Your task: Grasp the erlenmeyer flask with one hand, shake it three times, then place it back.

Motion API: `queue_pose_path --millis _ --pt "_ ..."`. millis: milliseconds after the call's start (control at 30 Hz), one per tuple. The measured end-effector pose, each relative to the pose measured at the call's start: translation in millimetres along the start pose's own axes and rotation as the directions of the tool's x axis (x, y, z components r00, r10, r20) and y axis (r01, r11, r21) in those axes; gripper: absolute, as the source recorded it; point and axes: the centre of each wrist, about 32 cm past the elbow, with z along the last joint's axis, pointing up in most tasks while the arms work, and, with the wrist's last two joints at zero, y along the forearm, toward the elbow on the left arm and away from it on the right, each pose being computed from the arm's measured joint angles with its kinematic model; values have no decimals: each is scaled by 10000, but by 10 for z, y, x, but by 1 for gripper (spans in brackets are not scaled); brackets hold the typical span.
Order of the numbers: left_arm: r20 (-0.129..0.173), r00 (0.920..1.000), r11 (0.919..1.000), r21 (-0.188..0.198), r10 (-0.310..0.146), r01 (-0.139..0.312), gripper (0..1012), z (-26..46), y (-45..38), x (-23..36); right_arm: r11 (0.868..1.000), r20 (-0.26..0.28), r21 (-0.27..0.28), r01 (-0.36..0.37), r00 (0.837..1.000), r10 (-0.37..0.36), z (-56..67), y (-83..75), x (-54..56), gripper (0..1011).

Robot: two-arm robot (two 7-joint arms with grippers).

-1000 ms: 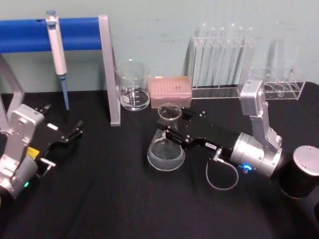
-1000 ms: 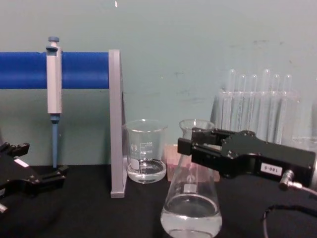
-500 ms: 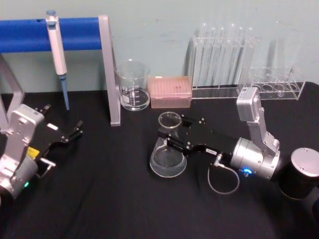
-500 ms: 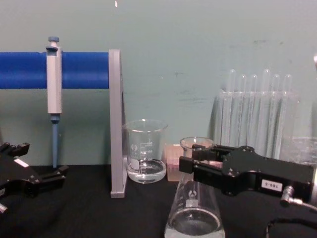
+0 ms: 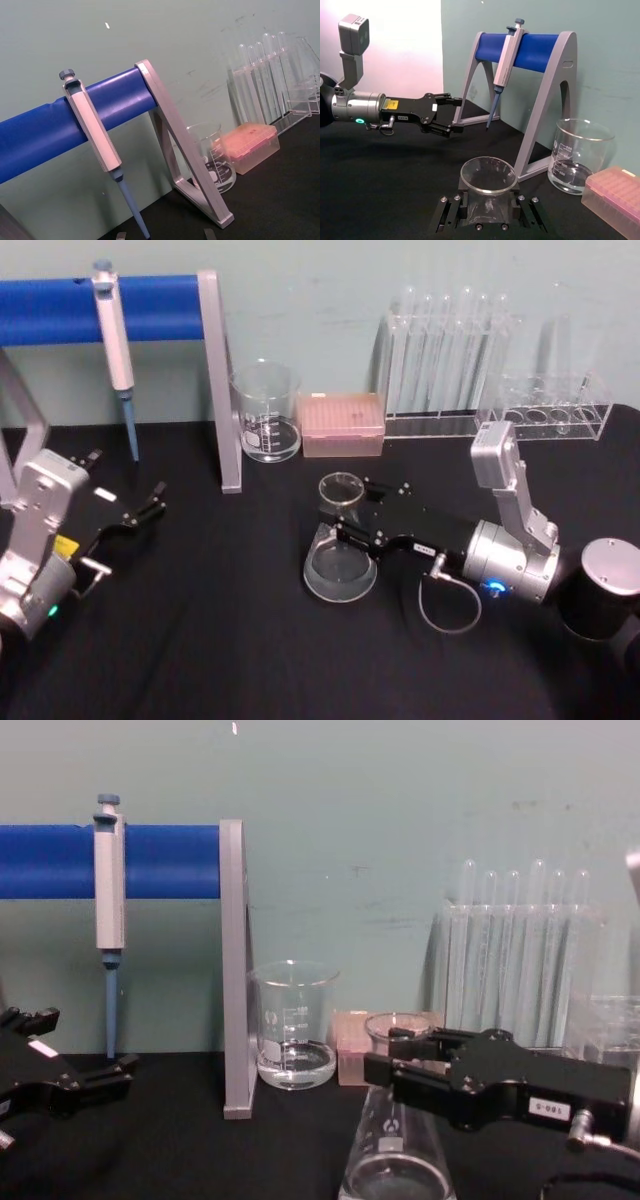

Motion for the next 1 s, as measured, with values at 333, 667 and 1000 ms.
queue_pose_path --millis 333,667,1000 --pt "0 10000 10000 0 0 0 1001 0 0 0 10000 -47 -70 -67 10000 67 -32 -8 11 449" --pt "0 10000 10000 1 0 0 1001 0 0 0 9999 -165 -124 18 9999 -20 -56 -28 -1 449" --pt "0 10000 10000 -1 1 -1 1001 0 0 0 9998 -257 -167 139 9996 -143 -63 -38 -10 449"
